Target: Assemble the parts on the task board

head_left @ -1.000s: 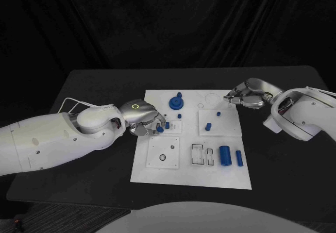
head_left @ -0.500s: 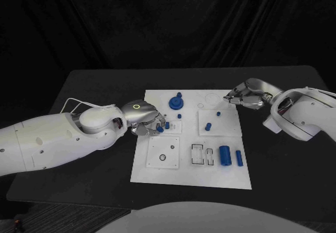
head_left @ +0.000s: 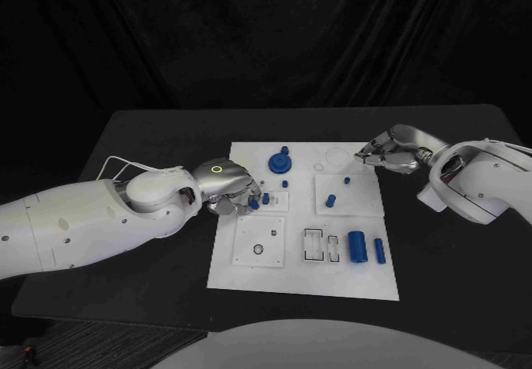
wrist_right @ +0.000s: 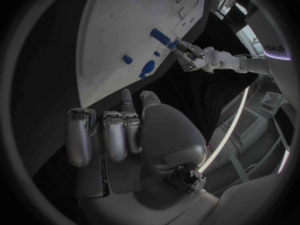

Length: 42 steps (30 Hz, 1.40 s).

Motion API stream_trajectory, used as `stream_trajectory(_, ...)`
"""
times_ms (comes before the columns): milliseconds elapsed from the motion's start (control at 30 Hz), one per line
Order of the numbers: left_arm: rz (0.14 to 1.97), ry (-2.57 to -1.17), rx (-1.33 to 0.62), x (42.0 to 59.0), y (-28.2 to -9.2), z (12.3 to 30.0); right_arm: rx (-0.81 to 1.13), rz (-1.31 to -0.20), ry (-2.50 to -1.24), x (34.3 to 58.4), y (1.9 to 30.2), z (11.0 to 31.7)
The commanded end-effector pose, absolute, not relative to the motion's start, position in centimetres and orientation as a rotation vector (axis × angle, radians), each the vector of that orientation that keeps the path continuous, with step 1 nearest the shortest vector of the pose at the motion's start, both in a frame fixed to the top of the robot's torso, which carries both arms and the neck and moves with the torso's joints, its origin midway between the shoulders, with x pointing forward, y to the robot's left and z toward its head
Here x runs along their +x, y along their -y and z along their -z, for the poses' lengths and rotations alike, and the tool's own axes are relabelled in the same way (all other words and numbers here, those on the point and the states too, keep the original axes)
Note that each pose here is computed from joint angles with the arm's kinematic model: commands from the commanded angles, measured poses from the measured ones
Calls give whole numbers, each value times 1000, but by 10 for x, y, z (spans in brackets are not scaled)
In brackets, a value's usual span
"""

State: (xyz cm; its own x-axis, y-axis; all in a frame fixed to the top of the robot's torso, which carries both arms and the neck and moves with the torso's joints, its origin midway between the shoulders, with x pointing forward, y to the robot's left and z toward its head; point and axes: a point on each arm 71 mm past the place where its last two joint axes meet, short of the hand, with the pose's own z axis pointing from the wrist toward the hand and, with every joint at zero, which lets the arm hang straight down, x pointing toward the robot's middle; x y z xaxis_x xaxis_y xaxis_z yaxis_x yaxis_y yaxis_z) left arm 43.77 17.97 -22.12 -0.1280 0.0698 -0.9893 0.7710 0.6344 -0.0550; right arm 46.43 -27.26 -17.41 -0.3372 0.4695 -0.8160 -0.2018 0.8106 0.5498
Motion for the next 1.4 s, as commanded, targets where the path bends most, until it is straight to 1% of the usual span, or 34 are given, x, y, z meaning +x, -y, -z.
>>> stream_trajectory(33,742,-1550,740,434,-178,220,211,-686,-1794,464,273,175)
stream_trajectory(167,743,-1540,735,434,-181,219,211,-686,-1794,464,273,175)
stream_trajectory(267,752,-1534,696,435,-184,218,212,-685,-1794,464,274,175)
stream_trajectory(433,841,-1554,493,440,-195,213,213,-683,-1795,464,274,176)
stream_trajectory(467,886,-1556,403,442,-199,211,214,-682,-1795,464,275,176)
stream_trajectory(600,989,-1562,203,447,-209,209,215,-681,-1795,464,275,176)
stream_trajectory(767,1077,-1581,17,453,-217,209,215,-681,-1796,464,275,176)
stream_trajectory(933,1117,-1611,-55,458,-220,212,213,-682,-1797,464,274,176)
stream_trajectory(1133,1173,-1660,-133,462,-218,220,213,-683,-1799,464,274,177)
stream_trajectory(1400,1200,-1704,-174,465,-217,231,214,-683,-1799,464,275,177)
